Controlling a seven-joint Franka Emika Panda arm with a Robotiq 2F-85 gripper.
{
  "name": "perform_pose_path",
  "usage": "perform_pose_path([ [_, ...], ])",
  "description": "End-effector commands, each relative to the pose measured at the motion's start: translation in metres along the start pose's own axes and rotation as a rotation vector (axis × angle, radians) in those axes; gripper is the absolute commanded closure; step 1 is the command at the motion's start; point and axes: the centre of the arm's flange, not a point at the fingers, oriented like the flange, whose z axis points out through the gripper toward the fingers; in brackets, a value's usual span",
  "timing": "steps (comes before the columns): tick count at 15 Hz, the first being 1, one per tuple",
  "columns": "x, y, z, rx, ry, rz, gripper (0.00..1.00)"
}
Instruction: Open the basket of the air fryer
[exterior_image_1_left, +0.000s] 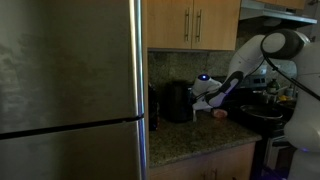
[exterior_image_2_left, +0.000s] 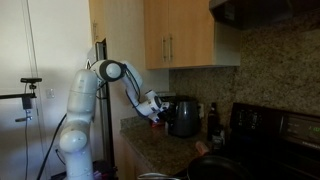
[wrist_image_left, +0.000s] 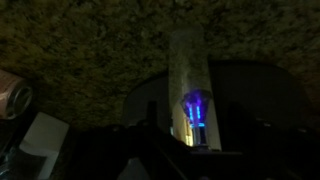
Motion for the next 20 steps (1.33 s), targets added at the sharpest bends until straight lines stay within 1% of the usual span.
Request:
perform_pose_path([
  [1, 0.008, -0.005, 0.023, -0.037, 0.031, -0.025, 0.58],
  [2, 0.007, -0.005, 0.021, -0.043, 0.041, -0.041, 0.62],
  [7, 0.004, -0.001, 0.013, -0.059, 0.057, -0.068, 0.65],
  [9, 0.003, 0.000, 0.005, -0.062, 0.032, -0.067, 0.65],
  [10, 0.001, 0.001, 0.002, -0.077, 0.010, -0.063, 0.65],
  [12, 0.000, 0.003, -0.008, -0.073, -0.037, -0.060, 0.65],
  [16, 0.000, 0.008, -0.022, -0.092, -0.124, -0.019, 0.65],
  [17, 0.000, 0.010, -0.022, -0.097, -0.131, -0.008, 0.65],
  [18, -0.001, 0.011, -0.024, -0.084, -0.141, 0.000, 0.65],
  [20, -0.001, 0.012, -0.029, -0.067, -0.103, 0.008, 0.65],
])
